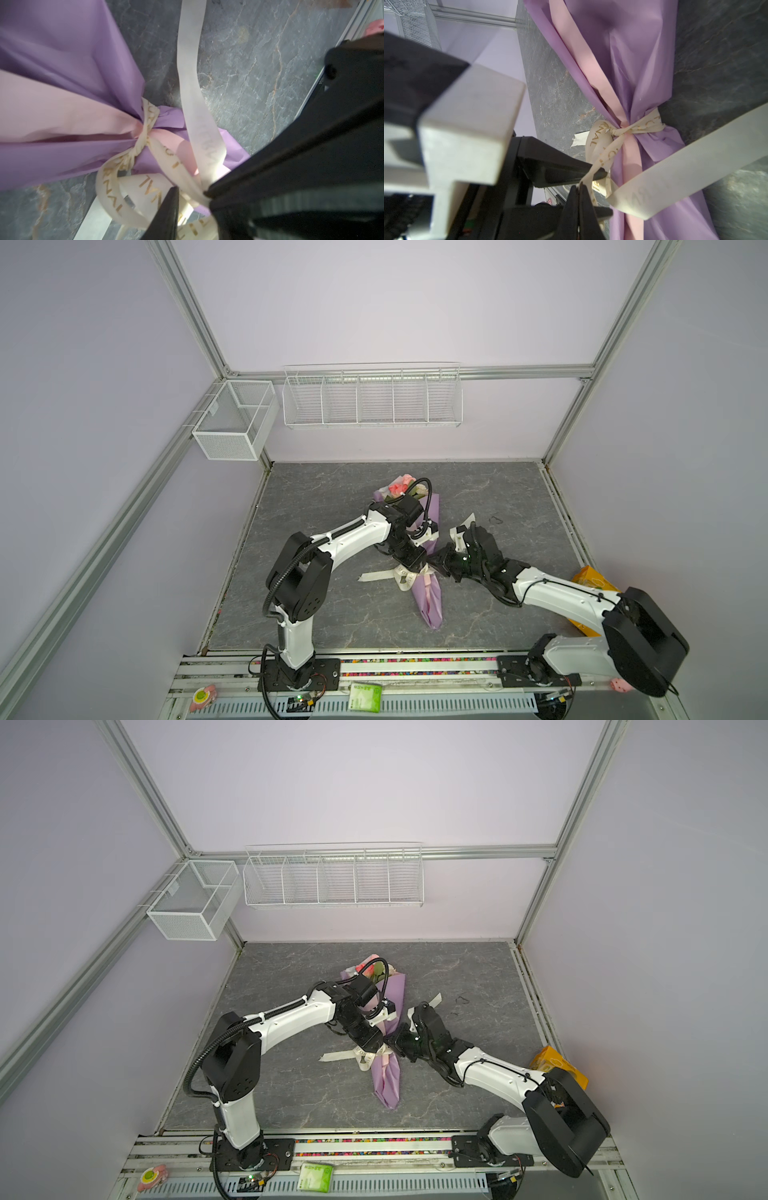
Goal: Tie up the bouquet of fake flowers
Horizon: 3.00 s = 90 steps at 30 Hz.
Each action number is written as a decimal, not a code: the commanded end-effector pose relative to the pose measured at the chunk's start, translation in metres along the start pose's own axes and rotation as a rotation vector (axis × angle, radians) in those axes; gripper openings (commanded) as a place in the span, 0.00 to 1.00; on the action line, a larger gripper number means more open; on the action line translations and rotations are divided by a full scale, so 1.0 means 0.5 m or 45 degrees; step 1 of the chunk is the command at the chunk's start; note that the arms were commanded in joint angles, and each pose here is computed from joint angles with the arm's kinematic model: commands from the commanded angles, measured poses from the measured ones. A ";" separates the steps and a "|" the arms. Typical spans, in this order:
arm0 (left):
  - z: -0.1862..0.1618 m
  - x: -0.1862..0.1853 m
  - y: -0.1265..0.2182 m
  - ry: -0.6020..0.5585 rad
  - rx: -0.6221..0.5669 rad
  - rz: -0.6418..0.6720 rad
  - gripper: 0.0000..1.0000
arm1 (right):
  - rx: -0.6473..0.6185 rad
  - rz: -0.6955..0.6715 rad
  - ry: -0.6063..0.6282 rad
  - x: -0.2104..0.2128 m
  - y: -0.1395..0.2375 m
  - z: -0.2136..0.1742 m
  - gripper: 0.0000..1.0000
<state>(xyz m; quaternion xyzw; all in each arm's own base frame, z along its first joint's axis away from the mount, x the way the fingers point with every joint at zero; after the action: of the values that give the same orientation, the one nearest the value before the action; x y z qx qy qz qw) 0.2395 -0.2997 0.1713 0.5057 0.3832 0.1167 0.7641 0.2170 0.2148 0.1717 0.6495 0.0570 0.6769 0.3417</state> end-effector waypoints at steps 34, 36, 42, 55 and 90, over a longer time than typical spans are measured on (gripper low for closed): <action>0.006 -0.010 0.031 -0.031 -0.101 0.016 0.05 | -0.025 -0.191 -0.020 -0.064 0.022 -0.013 0.07; 0.007 -0.009 0.036 -0.018 -0.118 0.006 0.05 | -0.017 -0.219 -0.006 -0.068 0.027 -0.015 0.07; 0.013 -0.010 0.046 0.016 -0.155 -0.024 0.05 | 0.063 -0.272 0.005 -0.087 0.020 -0.028 0.07; 0.010 -0.009 0.053 0.068 -0.235 -0.095 0.05 | 0.001 -0.350 0.524 -0.044 0.050 0.002 0.31; 0.011 0.006 0.056 0.113 -0.255 -0.132 0.06 | -0.079 -0.019 1.933 -0.036 -0.037 0.028 0.17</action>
<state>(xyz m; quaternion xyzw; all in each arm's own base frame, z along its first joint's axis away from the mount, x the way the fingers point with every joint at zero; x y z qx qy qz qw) 0.2514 -0.2902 0.1888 0.4096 0.4313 0.1392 0.7917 0.2321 0.2115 0.1444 0.0203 0.2766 0.9312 0.2364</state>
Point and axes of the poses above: each gripper's point midway between its finger pads, its own y axis back along the fingers, its own x axis along the line the jaws close on, z = x × y, the point moved 9 cm from there along y, back along the fingers, and after that the axes turned 6 degrees about y, right-handed, at the moved point
